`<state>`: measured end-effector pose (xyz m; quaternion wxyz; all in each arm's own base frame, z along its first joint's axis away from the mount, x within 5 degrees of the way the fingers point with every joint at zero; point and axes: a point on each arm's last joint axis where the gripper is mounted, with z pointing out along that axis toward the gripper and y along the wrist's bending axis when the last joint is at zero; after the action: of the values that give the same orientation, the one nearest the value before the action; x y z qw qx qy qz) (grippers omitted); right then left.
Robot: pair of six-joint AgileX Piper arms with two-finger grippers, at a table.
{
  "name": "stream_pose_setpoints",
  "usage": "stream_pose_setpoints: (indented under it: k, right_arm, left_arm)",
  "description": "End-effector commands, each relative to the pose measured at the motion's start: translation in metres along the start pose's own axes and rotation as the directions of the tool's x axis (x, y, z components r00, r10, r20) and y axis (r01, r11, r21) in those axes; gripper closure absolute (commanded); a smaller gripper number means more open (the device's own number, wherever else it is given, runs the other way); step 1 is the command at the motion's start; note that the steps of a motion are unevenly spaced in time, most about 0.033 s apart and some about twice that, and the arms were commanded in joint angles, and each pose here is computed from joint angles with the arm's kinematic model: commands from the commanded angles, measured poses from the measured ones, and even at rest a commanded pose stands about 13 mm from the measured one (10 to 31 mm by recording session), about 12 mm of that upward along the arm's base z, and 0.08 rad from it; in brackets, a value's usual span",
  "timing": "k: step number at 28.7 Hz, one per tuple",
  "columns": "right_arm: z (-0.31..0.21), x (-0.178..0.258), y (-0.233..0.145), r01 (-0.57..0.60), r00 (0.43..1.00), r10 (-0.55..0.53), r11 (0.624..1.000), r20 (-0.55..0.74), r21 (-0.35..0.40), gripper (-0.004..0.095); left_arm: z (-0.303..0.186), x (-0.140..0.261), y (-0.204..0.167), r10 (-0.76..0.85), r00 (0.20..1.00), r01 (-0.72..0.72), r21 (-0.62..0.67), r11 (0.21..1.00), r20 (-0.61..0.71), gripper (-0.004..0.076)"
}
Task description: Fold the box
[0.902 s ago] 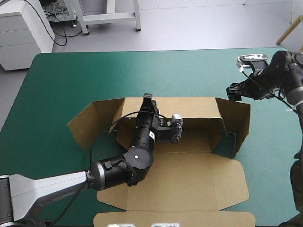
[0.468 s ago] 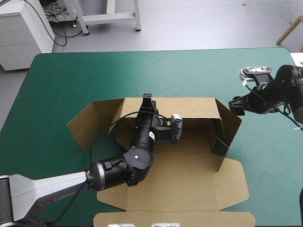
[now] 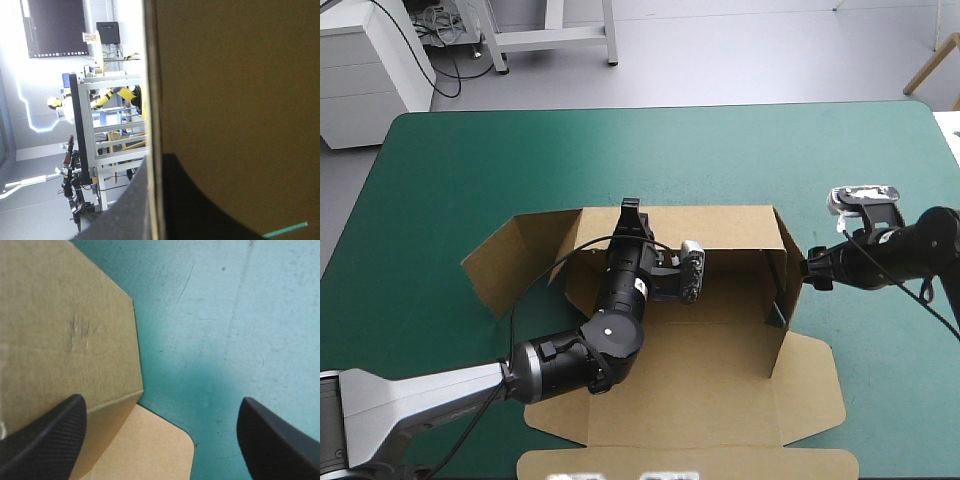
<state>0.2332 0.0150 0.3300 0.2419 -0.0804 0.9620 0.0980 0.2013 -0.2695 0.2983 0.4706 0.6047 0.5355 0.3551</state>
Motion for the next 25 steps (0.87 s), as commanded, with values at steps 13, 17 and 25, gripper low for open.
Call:
stream_pose_setpoints:
  k: [13,17,25]
  right_arm:
    - [-0.002,0.038,0.023,0.054,0.977,-0.017,0.984,0.213,-0.168,0.0152]
    - [0.002,0.040,0.022,0.075,0.973,-0.036,0.983,0.227,-0.166,0.0152]
    - [-0.001,0.038,0.024,0.103,0.958,-0.052,0.980,0.282,-0.170,0.0152]
  left_arm:
    - [-0.011,0.004,0.017,-0.024,1.000,0.024,-0.037,0.999,-0.010,0.0734]
    - [-0.011,0.004,0.017,-0.025,1.000,0.025,-0.039,0.999,-0.010,0.0734]
    - [-0.009,0.005,0.007,0.076,0.997,-0.074,-0.103,0.992,0.020,0.0734]
